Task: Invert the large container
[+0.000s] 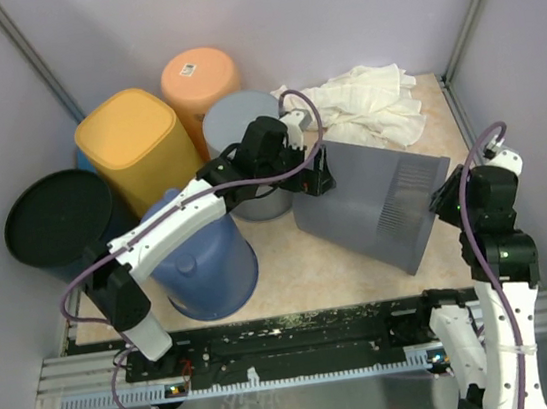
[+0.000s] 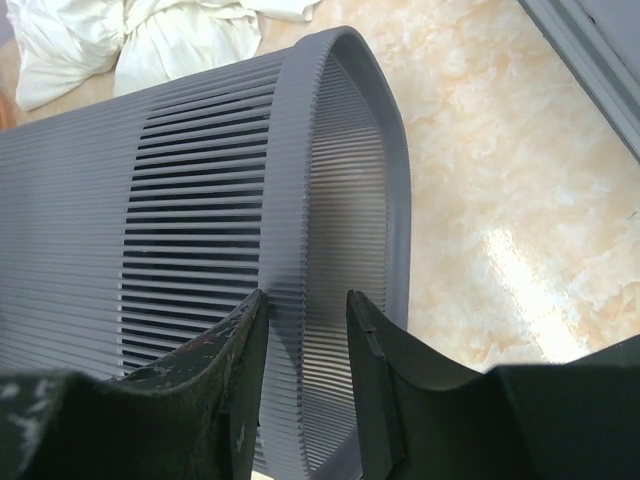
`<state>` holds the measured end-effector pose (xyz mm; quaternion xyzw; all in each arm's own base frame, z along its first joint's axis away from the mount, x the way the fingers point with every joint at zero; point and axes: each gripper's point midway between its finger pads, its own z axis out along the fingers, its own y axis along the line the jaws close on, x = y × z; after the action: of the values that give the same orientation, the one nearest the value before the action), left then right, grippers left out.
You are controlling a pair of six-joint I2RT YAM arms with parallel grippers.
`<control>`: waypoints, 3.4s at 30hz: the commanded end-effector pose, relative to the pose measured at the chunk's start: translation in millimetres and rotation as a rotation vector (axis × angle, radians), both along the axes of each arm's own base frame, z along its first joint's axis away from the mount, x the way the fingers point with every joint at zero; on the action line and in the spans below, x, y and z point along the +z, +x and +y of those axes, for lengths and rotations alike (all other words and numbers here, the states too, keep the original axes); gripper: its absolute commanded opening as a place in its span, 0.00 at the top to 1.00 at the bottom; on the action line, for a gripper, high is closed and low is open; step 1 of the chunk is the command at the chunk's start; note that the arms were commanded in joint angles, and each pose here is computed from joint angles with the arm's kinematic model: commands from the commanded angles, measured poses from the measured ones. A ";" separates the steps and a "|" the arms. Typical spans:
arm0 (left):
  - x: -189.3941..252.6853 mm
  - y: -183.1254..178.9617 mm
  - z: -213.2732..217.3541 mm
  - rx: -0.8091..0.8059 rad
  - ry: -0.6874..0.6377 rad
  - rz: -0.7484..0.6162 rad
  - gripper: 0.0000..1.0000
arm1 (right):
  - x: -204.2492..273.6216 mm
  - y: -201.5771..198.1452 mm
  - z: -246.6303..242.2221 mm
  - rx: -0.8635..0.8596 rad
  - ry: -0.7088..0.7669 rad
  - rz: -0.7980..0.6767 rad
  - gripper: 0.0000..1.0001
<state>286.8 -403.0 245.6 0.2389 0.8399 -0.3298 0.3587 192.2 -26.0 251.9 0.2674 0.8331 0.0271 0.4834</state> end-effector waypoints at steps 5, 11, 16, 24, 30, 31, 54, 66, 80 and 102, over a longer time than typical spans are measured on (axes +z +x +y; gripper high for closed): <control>15.8 16.6 7.1 0.062 0.049 -0.079 0.00 | -3.2 8.6 -3.0 -0.007 -0.010 -0.016 0.64; 34.1 26.4 18.5 0.125 0.058 -0.167 0.00 | -11.4 9.7 -2.9 -0.005 -0.008 0.000 0.64; 15.8 25.6 10.4 0.095 0.070 -0.133 0.00 | -12.4 9.8 -2.9 -0.004 -0.008 0.002 0.64; -12.0 14.4 -14.2 -0.006 0.050 -0.031 0.00 | -13.9 5.4 -6.4 -0.018 -0.025 0.013 0.64; -11.4 12.6 -19.0 -0.031 0.044 -0.023 0.00 | -17.4 5.0 -5.9 -0.018 -0.021 0.019 0.64; -10.3 10.1 -21.1 -0.045 0.034 -0.018 0.00 | -18.1 5.3 -5.2 -0.015 -0.017 0.019 0.64; 186.8 -66.8 -69.3 -0.484 -0.562 -0.029 0.00 | -35.3 9.0 24.2 0.013 0.186 -0.034 0.63; 167.5 -73.5 -92.2 -0.549 -0.581 0.060 0.00 | -67.5 11.5 38.5 -0.072 0.398 -0.089 0.51; 178.2 -71.3 -84.4 -0.518 -0.528 -0.033 0.00 | 21.0 -15.2 -35.6 -0.307 0.022 -0.201 0.42; 185.3 49.3 203.7 0.501 -0.024 -0.409 0.00 | 242.1 81.7 -40.3 -0.106 -0.280 -0.447 0.12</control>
<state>327.3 -253.4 449.0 0.1315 0.7461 -0.2818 0.5887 260.8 -74.3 475.2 0.2523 0.6912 -0.0709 0.6735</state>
